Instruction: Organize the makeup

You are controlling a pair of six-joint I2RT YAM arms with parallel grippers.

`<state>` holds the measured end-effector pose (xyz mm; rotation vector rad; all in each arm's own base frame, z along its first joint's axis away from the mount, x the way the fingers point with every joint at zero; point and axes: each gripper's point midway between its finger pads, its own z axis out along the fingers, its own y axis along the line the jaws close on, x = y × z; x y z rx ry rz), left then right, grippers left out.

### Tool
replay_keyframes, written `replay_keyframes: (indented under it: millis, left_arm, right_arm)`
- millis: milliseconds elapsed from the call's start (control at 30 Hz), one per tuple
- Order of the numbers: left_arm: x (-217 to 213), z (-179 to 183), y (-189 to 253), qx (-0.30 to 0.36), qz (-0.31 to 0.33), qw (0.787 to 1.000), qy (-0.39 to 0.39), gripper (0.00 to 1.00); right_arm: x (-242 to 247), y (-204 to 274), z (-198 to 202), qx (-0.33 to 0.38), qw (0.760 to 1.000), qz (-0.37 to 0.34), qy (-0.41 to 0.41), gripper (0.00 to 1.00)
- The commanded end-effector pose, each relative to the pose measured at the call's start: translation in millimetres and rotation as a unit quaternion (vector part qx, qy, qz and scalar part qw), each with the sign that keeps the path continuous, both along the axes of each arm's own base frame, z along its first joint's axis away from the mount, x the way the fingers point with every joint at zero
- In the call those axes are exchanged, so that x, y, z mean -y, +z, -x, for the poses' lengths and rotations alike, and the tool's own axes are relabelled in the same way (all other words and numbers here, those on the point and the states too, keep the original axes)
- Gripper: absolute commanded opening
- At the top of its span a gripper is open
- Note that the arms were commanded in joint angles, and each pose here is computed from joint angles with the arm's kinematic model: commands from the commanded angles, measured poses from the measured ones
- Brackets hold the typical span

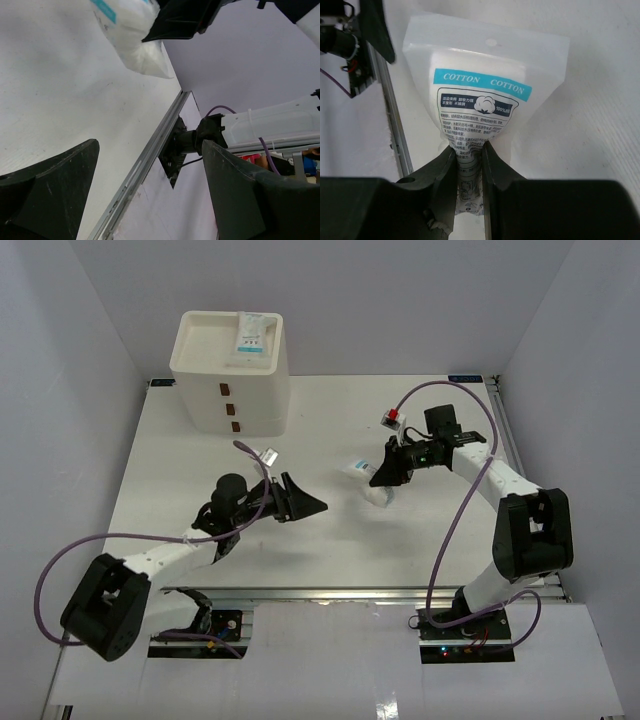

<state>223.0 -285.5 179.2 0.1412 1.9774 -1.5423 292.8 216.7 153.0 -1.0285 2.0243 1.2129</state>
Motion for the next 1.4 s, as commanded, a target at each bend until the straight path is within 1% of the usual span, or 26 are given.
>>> replay_keyframes:
  millis: [0, 100, 233, 367, 400, 467, 500, 633, 767, 867, 967, 1033, 1133, 1167, 1233, 1267, 1300, 1367]
  left_arm:
    - [30, -28, 32, 0.048, 0.026, 0.998, 0.028, 0.94]
    - [47, -42, 33, 0.049, 0.024, 0.998, 0.041, 0.93]
    - [66, -54, 32, 0.043, 0.028, 0.998, 0.039, 0.86]
    - [81, -59, 35, 0.043, 0.031, 0.998, 0.024, 0.76]
    - [83, -59, 34, 0.041, 0.031, 0.998, 0.021, 0.71]
    - [85, -58, 33, 0.037, 0.032, 0.999, 0.016, 0.60]
    - [85, -57, 33, 0.037, 0.032, 0.999, 0.015, 0.56]
    - [83, -56, 34, 0.038, 0.032, 0.999, 0.017, 0.41]
    - [81, -55, 38, 0.048, 0.026, 0.998, 0.019, 0.34]
    - [78, -55, 39, 0.055, 0.017, 0.998, 0.021, 0.31]
    - [72, -59, 35, 0.060, -0.019, 0.997, 0.034, 0.28]
    - [61, -67, 32, 0.072, -0.059, 0.994, 0.053, 0.28]
    - [29, -86, 39, 0.112, -0.134, 0.979, 0.103, 0.28]
    - [15, -90, 36, 0.111, -0.167, 0.973, 0.116, 0.28]
    - [-12, -113, 61, 0.149, -0.206, 0.953, 0.162, 0.28]
    - [-25, -119, 64, 0.150, -0.234, 0.945, 0.174, 0.29]
    - [-40, -132, 83, 0.163, -0.246, 0.935, 0.197, 0.29]
    - [-69, -156, 115, 0.187, -0.280, 0.909, 0.246, 0.29]
  right_arm:
    - [-14, 40, 20, 0.004, 0.995, -0.089, 0.045, 0.18]
    - [-14, 47, 24, 0.006, 0.993, -0.102, 0.052, 0.19]
    - [-15, 49, 27, 0.006, 0.993, -0.108, 0.056, 0.21]
    - [-15, 51, 28, 0.006, 0.992, -0.113, 0.058, 0.25]
    - [-15, 51, 28, 0.006, 0.992, -0.113, 0.058, 0.26]
    - [-15, 53, 28, 0.010, 0.992, -0.113, 0.059, 0.31]
    - [-14, 52, 27, 0.010, 0.992, -0.112, 0.057, 0.32]
    - [-12, 52, 26, 0.015, 0.993, -0.108, 0.053, 0.44]
    - [-11, 52, 25, 0.021, 0.993, -0.105, 0.049, 0.52]
    - [-9, 53, 24, 0.024, 0.993, -0.104, 0.045, 0.61]
    - [-4, 56, 20, 0.036, 0.994, -0.101, 0.035, 0.73]
    - [2, 61, 16, 0.049, 0.994, -0.098, 0.023, 0.77]
    - [13, 69, 11, 0.080, 0.993, -0.088, 0.001, 0.80]
    - [17, 70, 9, 0.088, 0.993, -0.082, -0.009, 0.80]
    - [22, 70, 8, 0.100, 0.992, -0.078, -0.020, 0.80]
    - [24, 68, 8, 0.102, 0.992, -0.075, -0.025, 0.80]
    - [25, 68, 7, 0.106, 0.991, -0.072, -0.028, 0.80]
    - [25, 70, 8, 0.114, 0.990, -0.070, -0.032, 0.80]
